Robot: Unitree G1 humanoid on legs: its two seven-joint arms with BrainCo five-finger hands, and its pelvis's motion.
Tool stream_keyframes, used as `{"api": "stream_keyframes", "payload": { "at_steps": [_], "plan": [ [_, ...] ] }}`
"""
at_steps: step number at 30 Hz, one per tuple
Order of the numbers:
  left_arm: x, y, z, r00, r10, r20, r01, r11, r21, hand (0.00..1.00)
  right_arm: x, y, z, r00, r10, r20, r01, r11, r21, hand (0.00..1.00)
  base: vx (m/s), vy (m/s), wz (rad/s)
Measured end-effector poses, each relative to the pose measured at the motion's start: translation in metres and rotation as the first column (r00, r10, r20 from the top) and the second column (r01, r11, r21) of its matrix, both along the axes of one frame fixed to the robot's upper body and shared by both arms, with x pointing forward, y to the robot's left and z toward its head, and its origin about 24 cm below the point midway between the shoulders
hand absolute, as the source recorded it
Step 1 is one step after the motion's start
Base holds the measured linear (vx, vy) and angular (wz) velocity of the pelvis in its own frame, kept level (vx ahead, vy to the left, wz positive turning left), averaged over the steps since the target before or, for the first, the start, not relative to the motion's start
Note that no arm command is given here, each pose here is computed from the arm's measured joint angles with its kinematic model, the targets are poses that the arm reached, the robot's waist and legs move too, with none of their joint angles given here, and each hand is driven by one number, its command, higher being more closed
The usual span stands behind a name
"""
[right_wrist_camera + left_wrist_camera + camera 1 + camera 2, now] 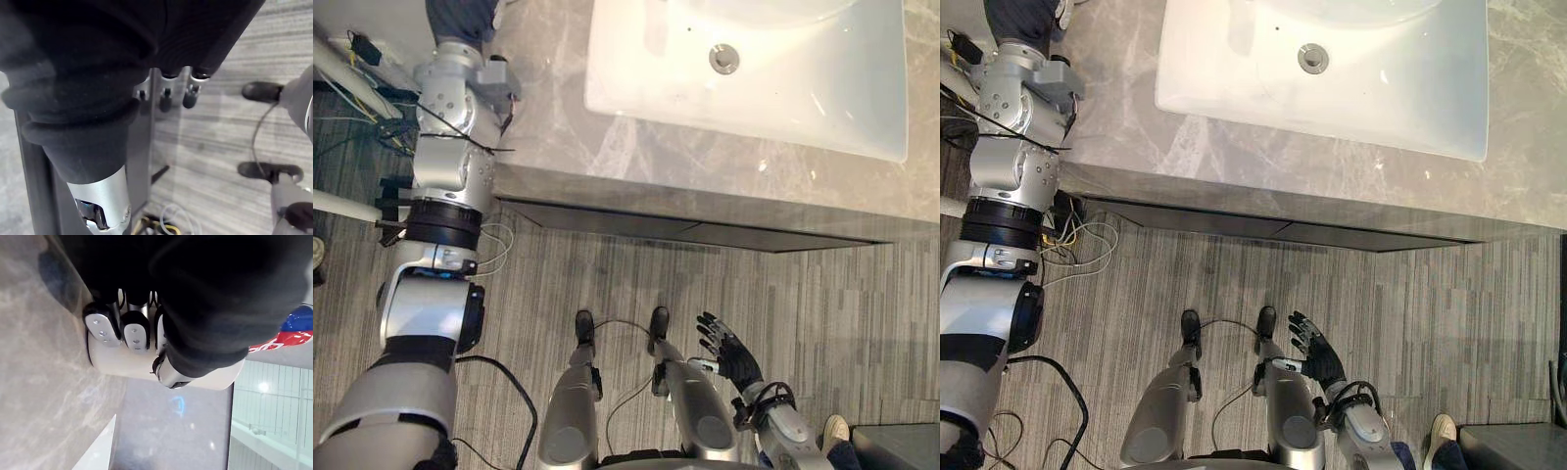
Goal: Organize washtable
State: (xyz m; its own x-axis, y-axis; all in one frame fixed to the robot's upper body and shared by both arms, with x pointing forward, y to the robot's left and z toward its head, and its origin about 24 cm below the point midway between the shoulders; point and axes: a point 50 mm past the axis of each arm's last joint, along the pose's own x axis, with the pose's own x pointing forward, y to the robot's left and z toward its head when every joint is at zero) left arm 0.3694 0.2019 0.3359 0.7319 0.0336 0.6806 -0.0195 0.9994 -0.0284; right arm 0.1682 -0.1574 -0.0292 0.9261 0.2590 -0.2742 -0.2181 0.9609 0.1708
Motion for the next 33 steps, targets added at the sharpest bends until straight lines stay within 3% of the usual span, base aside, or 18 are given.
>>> {"api": "stream_keyframes", "payload": {
  "at_steps": [16,21,27,33],
  "plan": [
    [0.0,-0.004,0.013,1.0,0.002,0.022,-0.002,1.0,0.011,1.0,0.003,0.0,0.002,1.0,0.001,0.019,-0.001,1.0,0.002,0.0,0.0,0.0,0.0],
    [0.0,-0.016,0.007,0.999,-0.035,0.016,0.034,0.998,0.052,1.0,0.012,0.006,0.008,0.999,0.019,0.049,-0.02,1.0,0.023,0.0,0.0,0.0,0.0],
    [-0.012,-0.038,-0.033,0.986,-0.167,-0.02,0.168,0.979,0.114,1.0,0.02,0.017,0.012,0.996,0.04,0.075,-0.044,0.998,0.051,0.0,0.01,0.006,0.01],
    [-0.012,-0.042,-0.117,0.946,-0.229,-0.231,0.243,0.97,0.032,1.0,0.018,0.015,0.008,0.998,0.034,0.054,-0.036,0.998,0.048,0.0,0.07,0.012,0.07]
  ]
}}
